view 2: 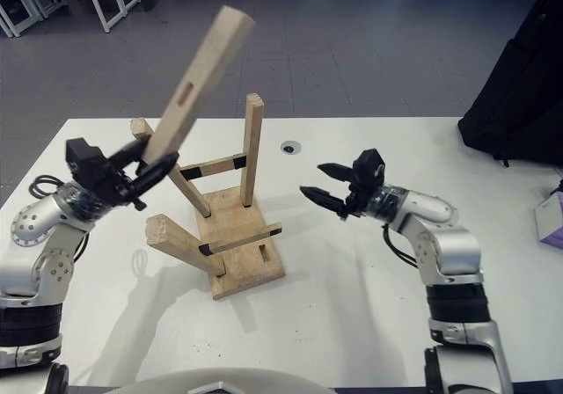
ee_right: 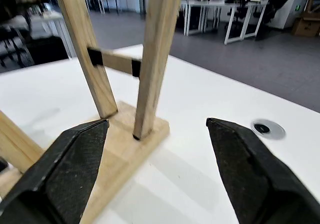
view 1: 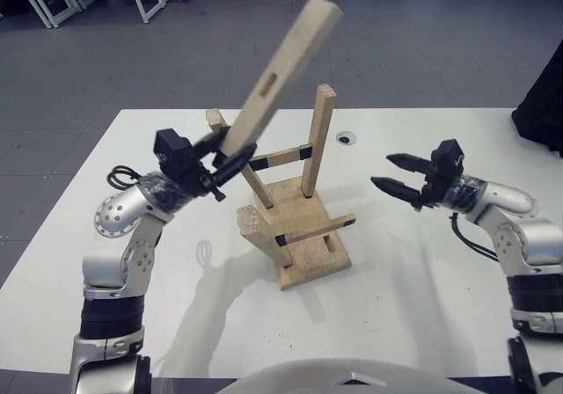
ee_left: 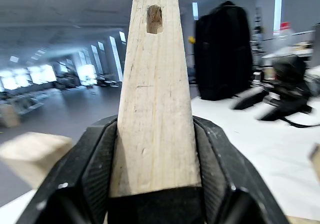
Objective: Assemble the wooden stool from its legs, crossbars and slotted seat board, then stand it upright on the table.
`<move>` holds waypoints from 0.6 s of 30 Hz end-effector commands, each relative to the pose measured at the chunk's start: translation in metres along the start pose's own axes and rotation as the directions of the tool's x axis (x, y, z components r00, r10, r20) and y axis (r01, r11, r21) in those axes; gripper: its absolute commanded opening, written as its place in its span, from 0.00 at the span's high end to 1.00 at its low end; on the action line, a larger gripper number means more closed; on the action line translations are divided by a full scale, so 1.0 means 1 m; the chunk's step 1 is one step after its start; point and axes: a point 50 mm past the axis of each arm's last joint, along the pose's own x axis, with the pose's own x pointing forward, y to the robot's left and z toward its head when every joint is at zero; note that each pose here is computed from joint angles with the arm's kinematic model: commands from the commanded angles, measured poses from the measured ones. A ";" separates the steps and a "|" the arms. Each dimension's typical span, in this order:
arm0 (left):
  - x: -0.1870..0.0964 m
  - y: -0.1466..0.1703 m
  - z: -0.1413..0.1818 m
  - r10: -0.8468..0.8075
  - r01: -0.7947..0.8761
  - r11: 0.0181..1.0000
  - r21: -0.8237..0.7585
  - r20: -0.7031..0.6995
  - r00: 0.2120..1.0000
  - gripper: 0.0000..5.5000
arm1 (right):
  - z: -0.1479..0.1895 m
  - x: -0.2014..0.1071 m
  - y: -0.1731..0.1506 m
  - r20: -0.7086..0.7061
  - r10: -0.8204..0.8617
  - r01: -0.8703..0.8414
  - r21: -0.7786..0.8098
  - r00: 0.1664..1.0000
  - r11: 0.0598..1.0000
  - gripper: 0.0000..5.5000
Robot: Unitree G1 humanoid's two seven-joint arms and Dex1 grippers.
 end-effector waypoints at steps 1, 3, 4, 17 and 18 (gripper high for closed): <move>0.000 -0.004 -0.011 -0.152 0.147 0.977 -0.156 -0.022 0.988 0.63 | 0.018 0.025 0.014 0.194 0.135 -0.162 0.125 0.972 0.979 0.34; -0.001 -0.005 -0.015 -0.224 0.219 0.946 -0.239 0.006 0.975 0.63 | 0.020 0.034 0.018 0.262 0.187 -0.237 0.176 0.947 0.955 0.34; 0.000 -0.003 -0.019 -0.245 0.238 0.933 -0.269 0.009 0.969 0.63 | 0.019 0.037 0.019 0.286 0.207 -0.269 0.197 0.936 0.943 0.34; 0.012 -0.001 -0.046 -0.402 0.366 0.748 -0.554 0.061 0.913 0.63 | 0.031 0.067 0.013 0.443 0.299 -0.460 0.318 0.845 0.829 0.34; 0.011 -0.001 -0.047 -0.407 0.366 0.736 -0.569 0.060 0.911 0.63 | 0.031 0.068 0.013 0.446 0.301 -0.465 0.322 0.843 0.824 0.34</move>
